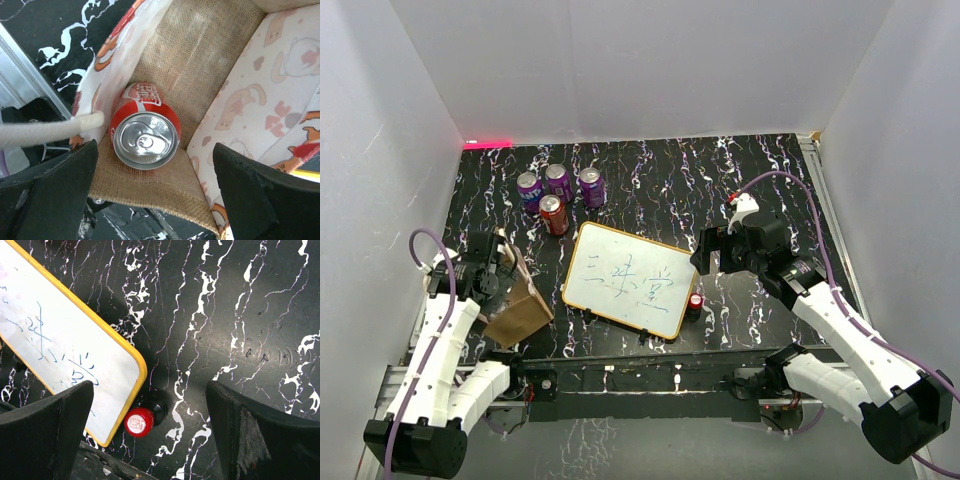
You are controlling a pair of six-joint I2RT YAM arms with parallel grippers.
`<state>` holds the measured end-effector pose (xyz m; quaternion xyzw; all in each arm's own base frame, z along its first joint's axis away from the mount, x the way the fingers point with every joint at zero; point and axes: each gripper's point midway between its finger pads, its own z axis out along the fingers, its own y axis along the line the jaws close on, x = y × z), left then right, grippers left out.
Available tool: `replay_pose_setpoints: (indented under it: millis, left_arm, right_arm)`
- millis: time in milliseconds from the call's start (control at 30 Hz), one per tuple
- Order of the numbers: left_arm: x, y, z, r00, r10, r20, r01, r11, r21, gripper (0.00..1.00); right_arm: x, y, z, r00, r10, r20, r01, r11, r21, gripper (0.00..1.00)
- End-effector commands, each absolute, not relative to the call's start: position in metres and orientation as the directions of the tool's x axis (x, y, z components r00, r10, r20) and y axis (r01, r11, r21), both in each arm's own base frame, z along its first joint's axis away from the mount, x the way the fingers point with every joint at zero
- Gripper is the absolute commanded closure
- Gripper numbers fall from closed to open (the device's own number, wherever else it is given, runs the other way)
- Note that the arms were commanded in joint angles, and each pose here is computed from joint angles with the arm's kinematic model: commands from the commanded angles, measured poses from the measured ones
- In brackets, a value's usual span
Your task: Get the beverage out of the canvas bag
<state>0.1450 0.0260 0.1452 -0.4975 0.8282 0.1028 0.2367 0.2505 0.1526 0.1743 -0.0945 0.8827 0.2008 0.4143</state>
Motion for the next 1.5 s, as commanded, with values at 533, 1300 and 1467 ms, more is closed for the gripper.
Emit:
replay_pose_setpoints:
  millis: [533, 1300, 1467]
  left_arm:
    - [0.152, 0.017, 0.086, -0.387, -0.814, -0.432, -0.896, 0.443, -0.031, 0.05]
    - [0.149, 0.021, 0.08, -0.349, -0.826, -0.442, -0.92, 0.393, -0.009, 0.39]
    - [0.159, 0.026, 0.108, -0.327, -0.81, -0.487, -0.915, 0.401, -0.051, 0.55]
  right_arm:
    - [0.258, 0.156, 0.196, -0.577, 0.019, -0.816, -0.355, 0.894, 0.272, 0.02]
    - [0.258, 0.156, 0.197, -0.576, 0.018, -0.817, -0.355, 0.895, 0.27, 0.02]
    - [0.258, 0.156, 0.197, -0.576, 0.019, -0.818, -0.354, 0.895, 0.27, 0.02]
